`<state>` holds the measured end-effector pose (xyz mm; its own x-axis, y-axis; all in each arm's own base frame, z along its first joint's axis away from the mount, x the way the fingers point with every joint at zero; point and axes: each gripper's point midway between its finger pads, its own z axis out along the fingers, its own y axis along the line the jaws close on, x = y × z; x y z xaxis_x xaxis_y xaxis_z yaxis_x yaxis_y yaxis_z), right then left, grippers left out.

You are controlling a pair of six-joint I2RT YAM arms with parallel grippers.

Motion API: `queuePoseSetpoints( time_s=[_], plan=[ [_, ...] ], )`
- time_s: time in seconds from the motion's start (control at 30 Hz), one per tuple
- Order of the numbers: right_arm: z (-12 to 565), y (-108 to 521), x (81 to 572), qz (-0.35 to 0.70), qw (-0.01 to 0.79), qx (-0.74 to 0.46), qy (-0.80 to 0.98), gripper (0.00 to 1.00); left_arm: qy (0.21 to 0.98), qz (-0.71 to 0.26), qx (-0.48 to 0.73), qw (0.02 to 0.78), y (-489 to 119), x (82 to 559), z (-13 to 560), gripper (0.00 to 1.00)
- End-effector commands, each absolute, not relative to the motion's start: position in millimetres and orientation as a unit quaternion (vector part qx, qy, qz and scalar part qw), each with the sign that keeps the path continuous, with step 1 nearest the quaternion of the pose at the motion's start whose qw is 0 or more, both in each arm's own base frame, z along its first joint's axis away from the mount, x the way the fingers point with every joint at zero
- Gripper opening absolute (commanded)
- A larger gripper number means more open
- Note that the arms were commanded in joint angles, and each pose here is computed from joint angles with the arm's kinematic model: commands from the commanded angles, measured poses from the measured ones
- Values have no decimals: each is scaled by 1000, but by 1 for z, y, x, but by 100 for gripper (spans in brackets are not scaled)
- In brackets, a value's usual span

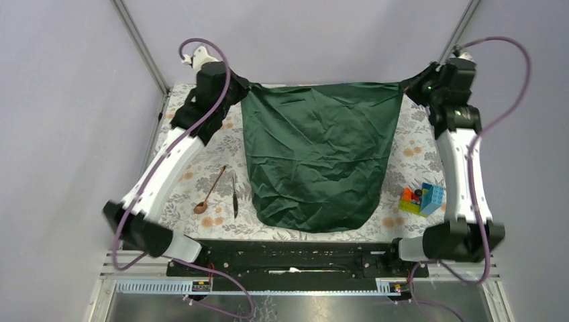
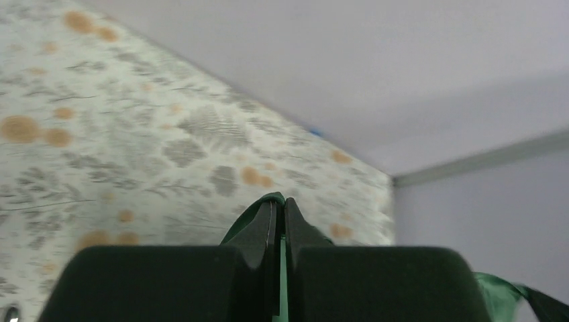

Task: Fold the napkin into a case and place the utensils inside
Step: Flatten the napkin at the center of the board, then fold and flatten the napkin at the center of the board.

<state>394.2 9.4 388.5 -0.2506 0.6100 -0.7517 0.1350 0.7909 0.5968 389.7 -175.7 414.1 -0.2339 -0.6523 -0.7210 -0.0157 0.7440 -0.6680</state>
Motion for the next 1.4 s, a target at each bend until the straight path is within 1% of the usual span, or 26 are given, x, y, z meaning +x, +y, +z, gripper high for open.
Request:
queuePoseSetpoints(
  time_s=[0.0, 0.17, 0.33, 0.4, 0.53, 0.7, 0.8, 0.87, 1.0, 1.13, 1.27, 1.37],
  plan=[
    [352, 3, 462, 206, 558, 246, 766, 0, 754, -242, -268, 548, -150, 462, 350, 0],
    [274, 4, 534, 212, 500, 244, 804, 0, 780, -228, -274, 514, -146, 526, 273, 0],
    [213, 14, 580, 238, 456, 236, 825, 0, 810, -238, -263, 467, -155, 566, 204, 0],
    [191, 16, 592, 241, 439, 236, 833, 0, 817, -252, -253, 453, -163, 574, 188, 0],
    [168, 16, 605, 241, 425, 234, 841, 0, 824, -252, -245, 445, -168, 585, 168, 0],
    [159, 20, 606, 251, 411, 235, 844, 0, 834, -254, -241, 427, -170, 582, 151, 0],
    [160, 19, 591, 239, 388, 248, 855, 0, 843, -254, -239, 410, -171, 569, 151, 0],
    [158, 19, 568, 229, 366, 257, 864, 0, 853, -250, -247, 386, -169, 550, 149, 0],
    [135, 6, 499, 169, 309, 303, 886, 0, 878, -242, -254, 325, -166, 494, 132, 0],
    [116, 2, 434, 138, 294, 323, 889, 0, 906, -224, -243, 263, -165, 436, 111, 0],
    [114, -1, 392, 114, 289, 316, 897, 0, 926, -208, -216, 231, -167, 381, 91, 0],
    [103, -2, 364, 93, 258, 314, 909, 0, 933, -203, -208, 212, -171, 347, 80, 0]
  ],
)
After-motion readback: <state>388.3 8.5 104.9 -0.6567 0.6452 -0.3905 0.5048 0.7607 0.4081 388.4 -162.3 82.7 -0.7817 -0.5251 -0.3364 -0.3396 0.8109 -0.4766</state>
